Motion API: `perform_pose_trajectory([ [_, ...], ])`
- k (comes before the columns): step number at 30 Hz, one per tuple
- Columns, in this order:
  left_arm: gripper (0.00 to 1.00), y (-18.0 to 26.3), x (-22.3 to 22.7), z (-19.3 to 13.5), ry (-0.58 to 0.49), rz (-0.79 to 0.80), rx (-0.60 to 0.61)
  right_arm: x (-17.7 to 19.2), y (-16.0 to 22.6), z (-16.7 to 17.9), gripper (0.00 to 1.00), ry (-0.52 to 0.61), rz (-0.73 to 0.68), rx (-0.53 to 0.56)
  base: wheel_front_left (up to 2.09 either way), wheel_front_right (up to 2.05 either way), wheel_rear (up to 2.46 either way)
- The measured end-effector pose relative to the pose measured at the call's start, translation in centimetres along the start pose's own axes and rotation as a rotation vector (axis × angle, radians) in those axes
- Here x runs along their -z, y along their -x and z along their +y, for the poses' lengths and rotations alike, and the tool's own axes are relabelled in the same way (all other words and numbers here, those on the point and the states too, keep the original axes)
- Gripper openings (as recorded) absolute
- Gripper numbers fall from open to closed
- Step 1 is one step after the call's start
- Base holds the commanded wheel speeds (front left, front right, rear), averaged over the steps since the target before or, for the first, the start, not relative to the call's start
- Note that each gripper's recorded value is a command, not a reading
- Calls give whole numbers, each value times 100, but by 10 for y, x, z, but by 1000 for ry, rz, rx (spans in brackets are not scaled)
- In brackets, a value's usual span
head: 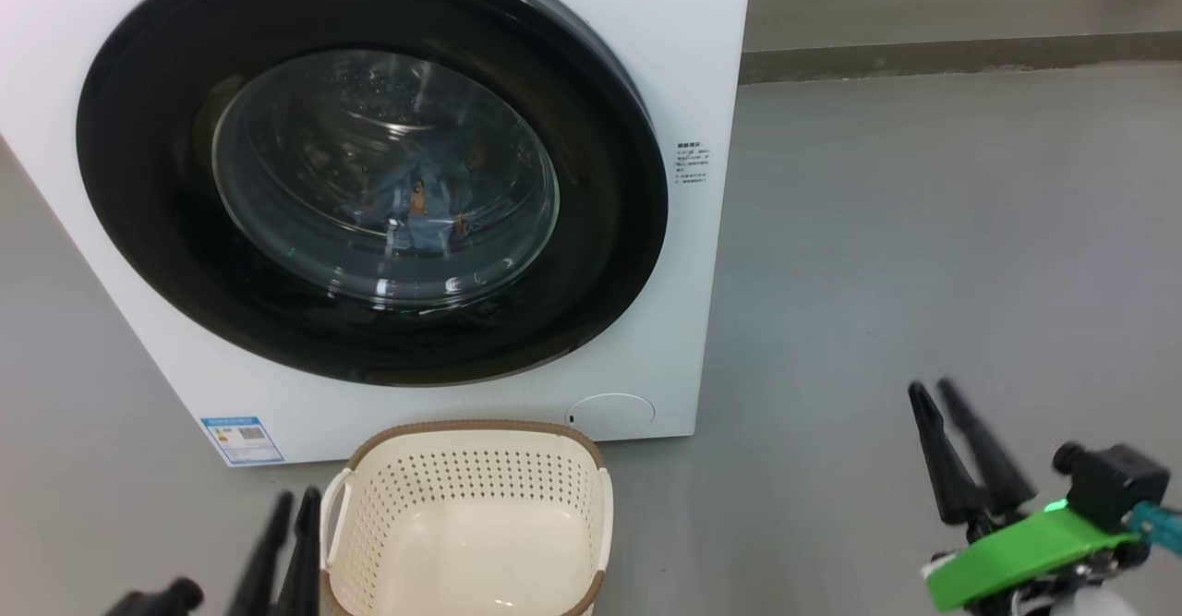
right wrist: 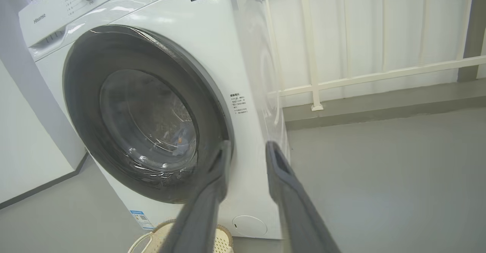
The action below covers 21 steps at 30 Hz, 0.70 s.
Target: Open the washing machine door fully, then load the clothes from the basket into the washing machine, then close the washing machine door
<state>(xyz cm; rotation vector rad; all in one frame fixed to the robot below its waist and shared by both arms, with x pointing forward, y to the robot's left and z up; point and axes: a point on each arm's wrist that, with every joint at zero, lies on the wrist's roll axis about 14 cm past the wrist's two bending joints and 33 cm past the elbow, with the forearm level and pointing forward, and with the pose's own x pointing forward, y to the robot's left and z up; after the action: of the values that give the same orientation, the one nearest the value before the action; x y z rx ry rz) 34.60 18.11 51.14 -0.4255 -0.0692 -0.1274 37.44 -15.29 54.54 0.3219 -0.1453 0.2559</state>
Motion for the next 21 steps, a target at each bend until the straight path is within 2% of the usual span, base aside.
perform_pose_trajectory([
  [5,0,15,32,3,44,83,-42,38,19,-1,0,-51,103,41,0,0,0],
  [21,0,13,37,11,185,106,-100,40,20,-14,0,-199,112,119,0,0,0],
])
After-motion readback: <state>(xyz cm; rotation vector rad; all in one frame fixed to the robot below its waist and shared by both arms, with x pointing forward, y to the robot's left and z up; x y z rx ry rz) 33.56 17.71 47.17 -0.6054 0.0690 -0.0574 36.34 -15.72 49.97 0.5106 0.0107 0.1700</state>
